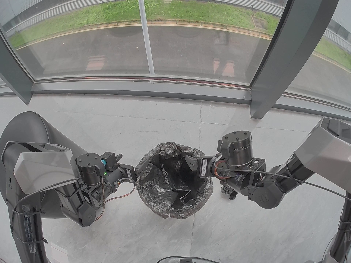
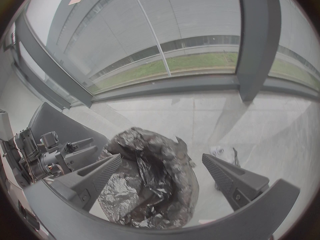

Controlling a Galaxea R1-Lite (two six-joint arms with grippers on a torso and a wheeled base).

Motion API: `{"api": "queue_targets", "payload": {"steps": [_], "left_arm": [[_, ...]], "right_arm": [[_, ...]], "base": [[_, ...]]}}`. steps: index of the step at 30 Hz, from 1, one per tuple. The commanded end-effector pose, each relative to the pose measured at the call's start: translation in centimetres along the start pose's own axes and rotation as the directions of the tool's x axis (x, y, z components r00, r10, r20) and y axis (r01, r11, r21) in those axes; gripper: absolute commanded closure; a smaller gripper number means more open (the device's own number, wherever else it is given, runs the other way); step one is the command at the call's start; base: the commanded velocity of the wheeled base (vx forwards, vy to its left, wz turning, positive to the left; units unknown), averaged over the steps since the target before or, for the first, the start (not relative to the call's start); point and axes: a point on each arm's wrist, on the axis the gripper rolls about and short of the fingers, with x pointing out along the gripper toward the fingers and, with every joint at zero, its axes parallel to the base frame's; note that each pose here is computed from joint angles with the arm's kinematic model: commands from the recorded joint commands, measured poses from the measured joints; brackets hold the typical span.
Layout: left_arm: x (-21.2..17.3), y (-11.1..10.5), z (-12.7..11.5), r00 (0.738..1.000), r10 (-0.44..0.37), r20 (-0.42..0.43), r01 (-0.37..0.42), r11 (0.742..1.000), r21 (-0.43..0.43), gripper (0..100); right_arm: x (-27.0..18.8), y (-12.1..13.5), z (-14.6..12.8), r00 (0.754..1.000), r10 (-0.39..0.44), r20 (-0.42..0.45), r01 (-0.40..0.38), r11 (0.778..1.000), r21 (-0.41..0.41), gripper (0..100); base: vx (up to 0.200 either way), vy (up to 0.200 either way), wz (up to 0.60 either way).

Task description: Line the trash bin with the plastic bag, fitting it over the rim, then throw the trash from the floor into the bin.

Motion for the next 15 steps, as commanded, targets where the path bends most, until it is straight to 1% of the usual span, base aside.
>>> {"api": "queue_targets", "payload": {"steps": [1,2,4,5,10,15], "left_arm": [[-0.7,-0.2,1.3,1.000,-0.004,0.028,0.005,1.000,-0.028,0],[-0.8,-0.3,1.4,1.000,-0.004,0.030,0.006,0.999,-0.045,0],[-0.9,-0.2,1.3,1.000,-0.002,0.026,0.004,0.998,-0.055,0],[-1.0,-0.2,1.2,1.000,-0.002,0.021,0.003,0.998,-0.058,0],[-1.1,0.0,1.2,1.000,0.003,0.019,-0.002,0.998,-0.064,0],[-1.3,0.0,1.6,1.000,0.005,0.030,-0.003,0.998,-0.065,0]], "right_arm": [[0.2,2.0,1.3,0.998,0.043,0.046,-0.041,0.998,-0.057,0],[1.7,2.5,0.8,0.999,0.024,0.047,-0.019,0.995,-0.103,0],[3.5,3.1,0.3,0.998,-0.003,0.060,0.011,0.992,-0.129,0],[4.0,3.4,0.0,0.998,-0.004,0.058,0.012,0.991,-0.132,0],[4.9,5.8,-1.1,0.999,0.034,0.030,-0.030,0.990,-0.134,0],[5.2,6.9,-1.8,0.999,0.050,0.008,-0.048,0.989,-0.138,0]], "base": [[0.000,0.000,0.00],[0.000,0.000,0.00],[0.000,0.000,0.00],[0.000,0.000,0.00],[0.000,0.000,0.00],[0.000,0.000,0.00]]}}
